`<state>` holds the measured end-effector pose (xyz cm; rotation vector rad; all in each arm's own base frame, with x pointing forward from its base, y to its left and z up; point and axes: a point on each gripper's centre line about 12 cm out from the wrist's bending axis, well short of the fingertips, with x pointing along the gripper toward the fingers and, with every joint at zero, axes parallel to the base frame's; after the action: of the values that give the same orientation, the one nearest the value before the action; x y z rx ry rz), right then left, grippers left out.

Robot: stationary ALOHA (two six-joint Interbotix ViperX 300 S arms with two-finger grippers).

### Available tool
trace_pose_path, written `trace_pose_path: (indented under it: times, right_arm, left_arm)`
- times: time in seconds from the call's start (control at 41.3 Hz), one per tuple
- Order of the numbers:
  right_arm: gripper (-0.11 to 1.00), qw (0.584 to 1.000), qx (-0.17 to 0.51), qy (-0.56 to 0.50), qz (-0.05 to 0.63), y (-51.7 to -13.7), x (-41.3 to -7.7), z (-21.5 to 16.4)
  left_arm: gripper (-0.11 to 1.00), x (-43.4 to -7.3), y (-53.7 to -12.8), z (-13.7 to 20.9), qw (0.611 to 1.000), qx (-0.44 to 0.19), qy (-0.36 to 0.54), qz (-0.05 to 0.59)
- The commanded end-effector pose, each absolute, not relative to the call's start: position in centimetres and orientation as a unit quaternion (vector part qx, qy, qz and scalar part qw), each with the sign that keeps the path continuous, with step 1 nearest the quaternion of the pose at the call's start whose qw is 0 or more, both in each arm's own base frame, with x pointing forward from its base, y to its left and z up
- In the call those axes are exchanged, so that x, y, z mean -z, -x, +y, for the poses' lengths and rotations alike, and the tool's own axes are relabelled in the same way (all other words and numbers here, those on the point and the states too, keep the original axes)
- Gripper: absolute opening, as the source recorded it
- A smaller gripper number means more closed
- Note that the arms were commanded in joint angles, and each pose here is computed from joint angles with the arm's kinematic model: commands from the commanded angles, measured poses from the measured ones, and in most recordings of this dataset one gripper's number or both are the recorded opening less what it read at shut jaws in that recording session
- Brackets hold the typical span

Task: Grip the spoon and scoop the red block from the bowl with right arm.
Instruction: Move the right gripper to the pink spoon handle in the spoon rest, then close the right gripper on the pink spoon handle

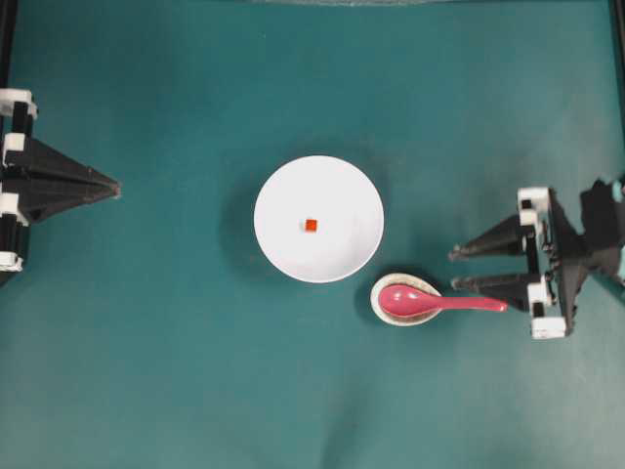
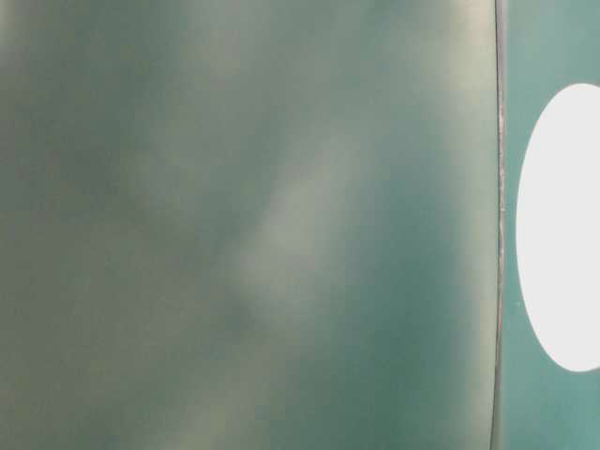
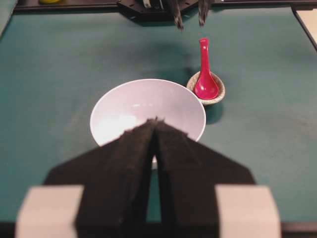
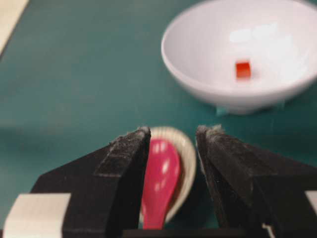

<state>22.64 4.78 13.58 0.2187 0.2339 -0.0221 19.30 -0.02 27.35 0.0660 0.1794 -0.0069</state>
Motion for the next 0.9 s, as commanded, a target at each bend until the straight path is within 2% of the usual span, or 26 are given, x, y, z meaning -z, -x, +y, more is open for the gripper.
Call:
trace_pose_path:
  times: [0.0, 0.242, 0.872]
  right_arm:
    - [0.49, 0.986, 0.020, -0.116, 0.115, -23.2, -13.2, 5.6]
    - [0.49, 0.985, 0.036, -0.105, 0.135, -23.4, -11.0, 7.1]
    - [0.49, 0.983, 0.023, -0.069, 0.168, -22.9, -8.7, 8.1]
  left_arm:
    - [0.00, -28.1, -19.5, -0.1, 0.996, 0.005, -0.041, 0.079]
    - [0.00, -28.3, -19.4, -0.1, 0.996, 0.006, -0.049, 0.075]
    - [0.00, -27.5, -19.4, 0.3, 0.994, -0.003, -0.039, 0.101]
